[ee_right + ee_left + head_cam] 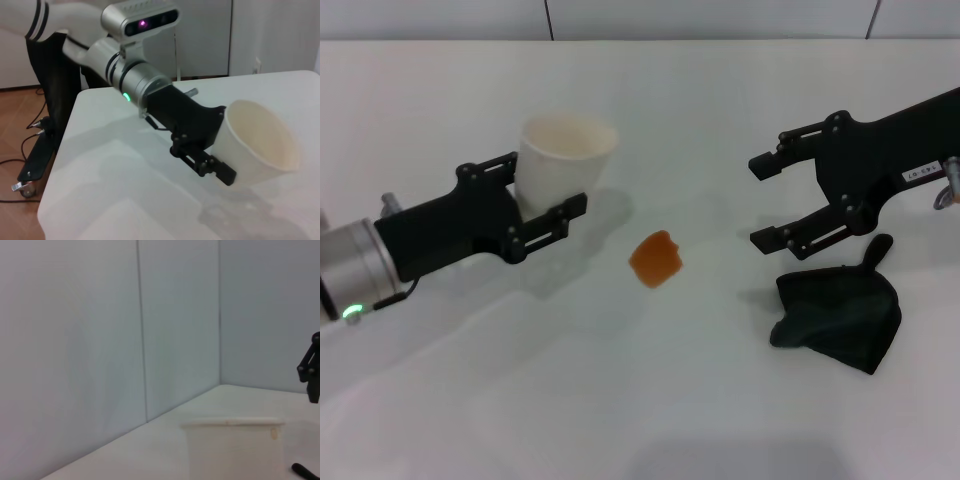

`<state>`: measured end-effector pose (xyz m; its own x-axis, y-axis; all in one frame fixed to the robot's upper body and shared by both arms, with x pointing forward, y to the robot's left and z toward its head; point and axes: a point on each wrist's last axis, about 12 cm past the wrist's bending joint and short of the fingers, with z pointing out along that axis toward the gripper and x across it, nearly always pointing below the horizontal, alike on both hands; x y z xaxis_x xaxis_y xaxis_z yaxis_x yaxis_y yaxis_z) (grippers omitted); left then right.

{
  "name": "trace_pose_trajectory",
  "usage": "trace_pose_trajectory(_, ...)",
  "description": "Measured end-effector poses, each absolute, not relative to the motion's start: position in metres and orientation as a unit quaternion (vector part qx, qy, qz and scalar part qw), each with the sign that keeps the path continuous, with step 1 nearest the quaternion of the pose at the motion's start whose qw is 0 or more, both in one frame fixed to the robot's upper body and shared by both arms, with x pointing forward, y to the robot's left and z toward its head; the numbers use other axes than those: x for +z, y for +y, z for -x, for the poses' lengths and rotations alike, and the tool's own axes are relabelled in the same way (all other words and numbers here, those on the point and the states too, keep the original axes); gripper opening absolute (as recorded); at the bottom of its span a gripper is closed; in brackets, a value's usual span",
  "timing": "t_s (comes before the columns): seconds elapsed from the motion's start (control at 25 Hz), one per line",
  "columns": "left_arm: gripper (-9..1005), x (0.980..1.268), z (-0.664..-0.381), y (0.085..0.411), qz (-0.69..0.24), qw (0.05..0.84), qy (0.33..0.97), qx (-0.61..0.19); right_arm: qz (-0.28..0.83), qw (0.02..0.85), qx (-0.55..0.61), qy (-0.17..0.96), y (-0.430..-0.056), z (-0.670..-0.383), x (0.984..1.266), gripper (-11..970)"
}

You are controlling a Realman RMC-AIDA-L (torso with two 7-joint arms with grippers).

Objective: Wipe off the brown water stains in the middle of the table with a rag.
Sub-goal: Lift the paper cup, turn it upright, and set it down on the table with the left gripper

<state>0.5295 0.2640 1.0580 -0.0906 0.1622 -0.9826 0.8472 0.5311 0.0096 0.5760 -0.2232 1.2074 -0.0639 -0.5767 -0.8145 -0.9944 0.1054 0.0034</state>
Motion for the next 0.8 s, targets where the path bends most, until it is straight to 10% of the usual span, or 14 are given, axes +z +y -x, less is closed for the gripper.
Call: trace_pose_trajectory(0.8, 604, 1.012, -0.518, 0.261, -0.328, 0.567, 0.719, -0.232, 0.587, 0.334, 0.316, 0.666, -0.223, -0.574, 1.206, 805)
